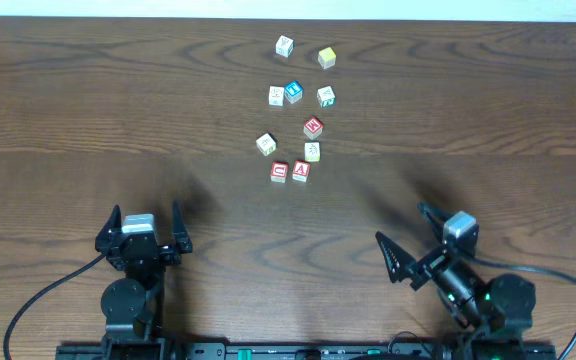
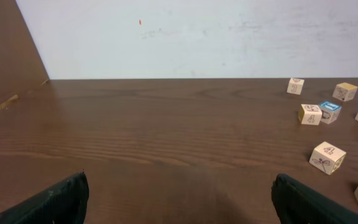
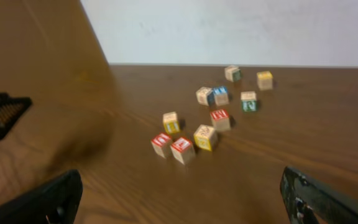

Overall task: Lift 4 blocks
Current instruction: 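Swing the right gripper up and over the block cluster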

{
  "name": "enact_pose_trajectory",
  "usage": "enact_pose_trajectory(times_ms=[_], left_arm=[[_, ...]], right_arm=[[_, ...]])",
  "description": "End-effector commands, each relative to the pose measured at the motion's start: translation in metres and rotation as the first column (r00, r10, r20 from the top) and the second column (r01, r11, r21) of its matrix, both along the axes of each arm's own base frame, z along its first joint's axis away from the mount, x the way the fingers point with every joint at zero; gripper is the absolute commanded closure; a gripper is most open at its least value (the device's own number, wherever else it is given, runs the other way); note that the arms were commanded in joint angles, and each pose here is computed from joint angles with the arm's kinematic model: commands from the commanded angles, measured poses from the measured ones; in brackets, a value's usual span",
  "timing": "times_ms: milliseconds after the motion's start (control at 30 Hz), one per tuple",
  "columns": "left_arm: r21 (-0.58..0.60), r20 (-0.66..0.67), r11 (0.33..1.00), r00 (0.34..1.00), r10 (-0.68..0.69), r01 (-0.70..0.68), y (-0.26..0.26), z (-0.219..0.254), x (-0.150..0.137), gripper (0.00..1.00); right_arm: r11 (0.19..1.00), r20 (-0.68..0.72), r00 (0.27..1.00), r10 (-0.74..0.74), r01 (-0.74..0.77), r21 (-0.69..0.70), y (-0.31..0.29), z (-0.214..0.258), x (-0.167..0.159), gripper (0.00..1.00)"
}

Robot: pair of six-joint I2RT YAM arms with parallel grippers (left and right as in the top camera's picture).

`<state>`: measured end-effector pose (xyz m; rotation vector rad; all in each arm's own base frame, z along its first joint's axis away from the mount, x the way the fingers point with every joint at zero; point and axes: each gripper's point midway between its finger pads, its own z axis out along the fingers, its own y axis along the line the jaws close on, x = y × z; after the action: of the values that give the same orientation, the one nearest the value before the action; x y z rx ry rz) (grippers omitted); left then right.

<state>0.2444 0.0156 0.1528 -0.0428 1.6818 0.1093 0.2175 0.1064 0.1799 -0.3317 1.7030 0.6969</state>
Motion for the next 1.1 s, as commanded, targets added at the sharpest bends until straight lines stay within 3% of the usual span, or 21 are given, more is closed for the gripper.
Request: enact_pose_trajectory(times_ms=[0,233,367,500,600,700,800,1067], left_arm=[[0.0,-0.057,1.0,0.998,0.001,-0.001,0.0,-0.019,-0.001,0.06],[0.0,-0.057,1.0,0.998,0.001,-0.001,0.0,-0.019,-0.001,0.06],[0.0,-0.057,1.0,0.998,0.001,-0.001,0.0,-0.019,-0.001,0.06],[0.0,-0.057,1.0,0.998,0.001,-0.001,0.0,-0.019,-0.001,0.06],[0.0,-0.057,1.0,0.998,0.001,-0.001,0.0,-0.019,-0.001,0.06],[0.0,-0.057,1.0,0.998,0.001,-0.001,0.0,-0.019,-0.001,0.06],[0.0,-0.057,1.0,0.998,0.001,-0.001,0.0,-0.019,-0.001,0.06],[0.0,-0.057,1.0,0.998,0.001,-0.001,0.0,-0.019,-0.001,0.06]], right_arm=[[0.995,0.02,0.999,-0.032,0.034,-0.093,-0.007,0.022,0.015,0.01],[0.984,-0.18,0.981,-0.07,0.039,-0.171,-0.013,0.046,0.075,0.01],[0.982,-0.375,0.924,-0.074,0.002,-0.189,-0.01,0.05,0.111,0.01],[0.981,-0.466,0.881,-0.08,-0.014,-0.195,-0.009,0.06,0.139,0.01],[0.981,-0.544,0.836,-0.075,-0.037,-0.192,-0.008,0.053,0.143,0.01],[0.964,-0.54,0.826,-0.163,0.017,-0.265,-0.022,0.034,0.157,0.01],[0.978,-0.59,0.792,-0.156,0.039,-0.207,-0.017,0.024,0.164,0.01],[0.965,-0.606,0.772,-0.191,0.035,-0.259,-0.018,0.005,0.17,0.01]])
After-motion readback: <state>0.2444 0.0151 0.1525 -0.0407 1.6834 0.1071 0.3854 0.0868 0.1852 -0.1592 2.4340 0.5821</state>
